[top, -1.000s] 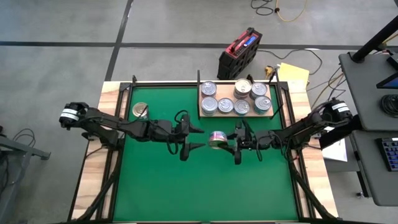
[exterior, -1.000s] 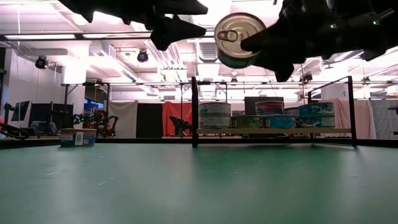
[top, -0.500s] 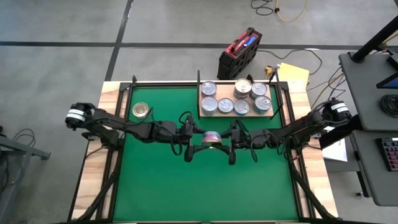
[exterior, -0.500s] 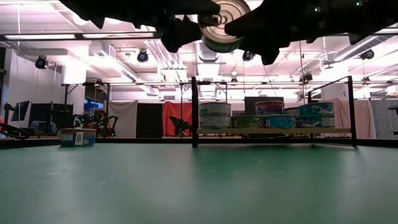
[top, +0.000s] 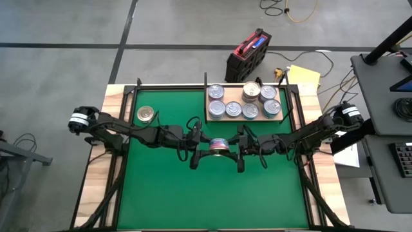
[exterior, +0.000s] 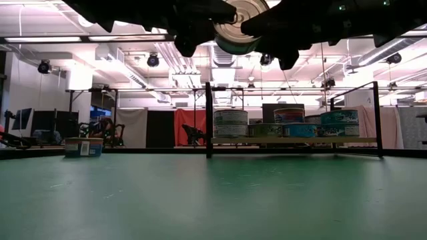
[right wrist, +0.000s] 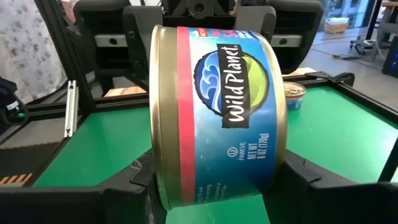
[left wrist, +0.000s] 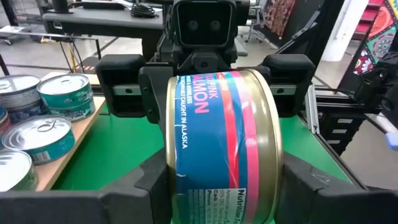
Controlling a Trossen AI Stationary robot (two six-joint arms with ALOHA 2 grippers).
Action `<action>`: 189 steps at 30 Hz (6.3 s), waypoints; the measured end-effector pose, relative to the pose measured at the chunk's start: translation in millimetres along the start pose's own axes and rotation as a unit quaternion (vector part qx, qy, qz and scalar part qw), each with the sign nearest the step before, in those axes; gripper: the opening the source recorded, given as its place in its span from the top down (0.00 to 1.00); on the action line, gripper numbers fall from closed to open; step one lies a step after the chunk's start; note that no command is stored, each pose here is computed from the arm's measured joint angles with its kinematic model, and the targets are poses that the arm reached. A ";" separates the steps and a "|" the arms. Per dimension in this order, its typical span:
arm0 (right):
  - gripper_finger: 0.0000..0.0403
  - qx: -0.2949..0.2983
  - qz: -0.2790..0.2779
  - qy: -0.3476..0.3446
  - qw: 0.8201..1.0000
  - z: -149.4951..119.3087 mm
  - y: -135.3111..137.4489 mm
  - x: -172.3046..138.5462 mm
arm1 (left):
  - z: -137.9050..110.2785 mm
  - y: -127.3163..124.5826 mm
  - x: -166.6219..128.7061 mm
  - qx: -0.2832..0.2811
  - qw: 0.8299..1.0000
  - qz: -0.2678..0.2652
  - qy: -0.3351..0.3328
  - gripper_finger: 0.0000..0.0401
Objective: Stack canned seafood by type on shelf
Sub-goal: Stack the blue/pink tuna can on top of the blue/pink tuna can on the shelf
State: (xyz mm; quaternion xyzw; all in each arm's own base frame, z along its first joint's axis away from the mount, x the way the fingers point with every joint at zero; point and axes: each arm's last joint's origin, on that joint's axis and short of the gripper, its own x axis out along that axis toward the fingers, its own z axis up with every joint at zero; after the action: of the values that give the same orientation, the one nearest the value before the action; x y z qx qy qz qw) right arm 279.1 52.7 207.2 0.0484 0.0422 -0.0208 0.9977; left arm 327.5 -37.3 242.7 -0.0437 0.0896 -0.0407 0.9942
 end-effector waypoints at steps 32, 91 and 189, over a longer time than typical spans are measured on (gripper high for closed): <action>0.27 -0.405 -0.003 -0.021 0.914 54.8 63.0 -47.4 | 44.7 10.6 -53.5 -0.458 0.888 -0.022 -0.025 0.56; 0.48 -0.756 -0.245 0.212 0.569 78.8 87.1 49.1 | 48.8 4.8 -38.4 -0.440 0.890 -0.110 -0.053 0.43; 0.56 -0.341 -0.351 0.547 0.679 76.1 -150.9 -15.9 | -19.5 -11.7 -109.1 0.168 0.962 0.169 -0.133 0.39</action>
State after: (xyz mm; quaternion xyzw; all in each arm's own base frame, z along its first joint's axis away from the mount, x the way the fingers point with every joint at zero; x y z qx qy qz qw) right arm 262.7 -104.2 269.7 -0.3109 0.5981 -0.3239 0.6639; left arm 216.1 -40.8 243.7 0.1346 -0.0458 0.1198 0.9826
